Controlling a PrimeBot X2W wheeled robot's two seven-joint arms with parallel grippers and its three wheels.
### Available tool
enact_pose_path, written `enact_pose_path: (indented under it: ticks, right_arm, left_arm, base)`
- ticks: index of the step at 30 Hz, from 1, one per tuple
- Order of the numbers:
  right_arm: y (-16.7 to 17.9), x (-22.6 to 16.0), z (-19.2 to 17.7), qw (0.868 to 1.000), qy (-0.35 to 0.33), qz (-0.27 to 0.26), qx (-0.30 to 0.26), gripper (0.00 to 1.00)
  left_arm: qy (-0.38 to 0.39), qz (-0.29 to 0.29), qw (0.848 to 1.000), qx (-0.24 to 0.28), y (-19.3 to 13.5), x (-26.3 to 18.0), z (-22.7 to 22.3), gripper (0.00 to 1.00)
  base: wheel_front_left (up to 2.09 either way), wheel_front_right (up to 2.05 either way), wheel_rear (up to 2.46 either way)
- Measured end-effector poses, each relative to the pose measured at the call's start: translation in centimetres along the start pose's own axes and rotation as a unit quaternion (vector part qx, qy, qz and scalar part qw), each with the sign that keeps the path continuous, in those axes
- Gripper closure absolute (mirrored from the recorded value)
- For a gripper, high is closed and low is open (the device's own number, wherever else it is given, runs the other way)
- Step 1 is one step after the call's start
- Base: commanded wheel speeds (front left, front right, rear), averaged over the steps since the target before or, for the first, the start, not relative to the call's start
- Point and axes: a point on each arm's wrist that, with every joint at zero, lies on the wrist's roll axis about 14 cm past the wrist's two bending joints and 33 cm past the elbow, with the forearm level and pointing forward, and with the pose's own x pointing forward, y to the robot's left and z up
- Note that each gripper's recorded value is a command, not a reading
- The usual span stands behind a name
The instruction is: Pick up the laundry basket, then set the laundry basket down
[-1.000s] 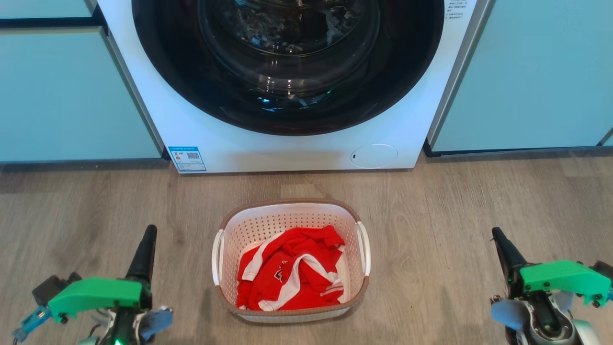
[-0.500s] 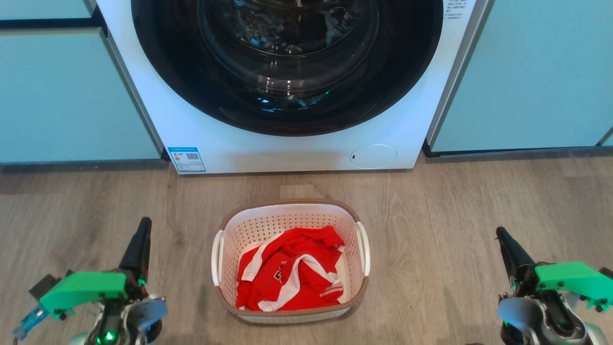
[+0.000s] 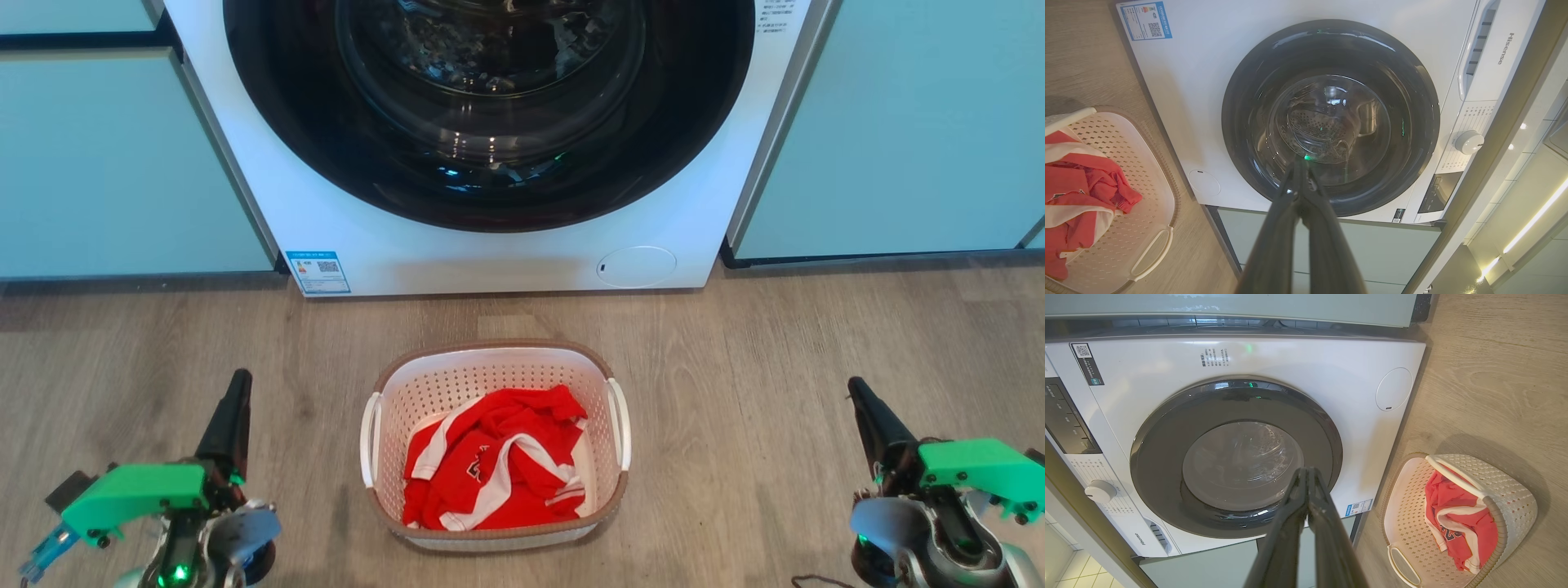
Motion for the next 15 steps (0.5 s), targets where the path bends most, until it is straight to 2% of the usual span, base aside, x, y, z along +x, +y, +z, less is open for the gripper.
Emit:
enact_pose_path:
  ticks: [15]
  right_arm:
    - [0.01, -0.01, 0.07, 1.000, 0.000, 0.000, 0.000, 1.00]
  left_arm:
    - [-0.001, 0.000, 1.000, -0.001, 0.00, 0.00, 0.02, 1.00]
  base:
    - [0.00, 0.00, 0.00]
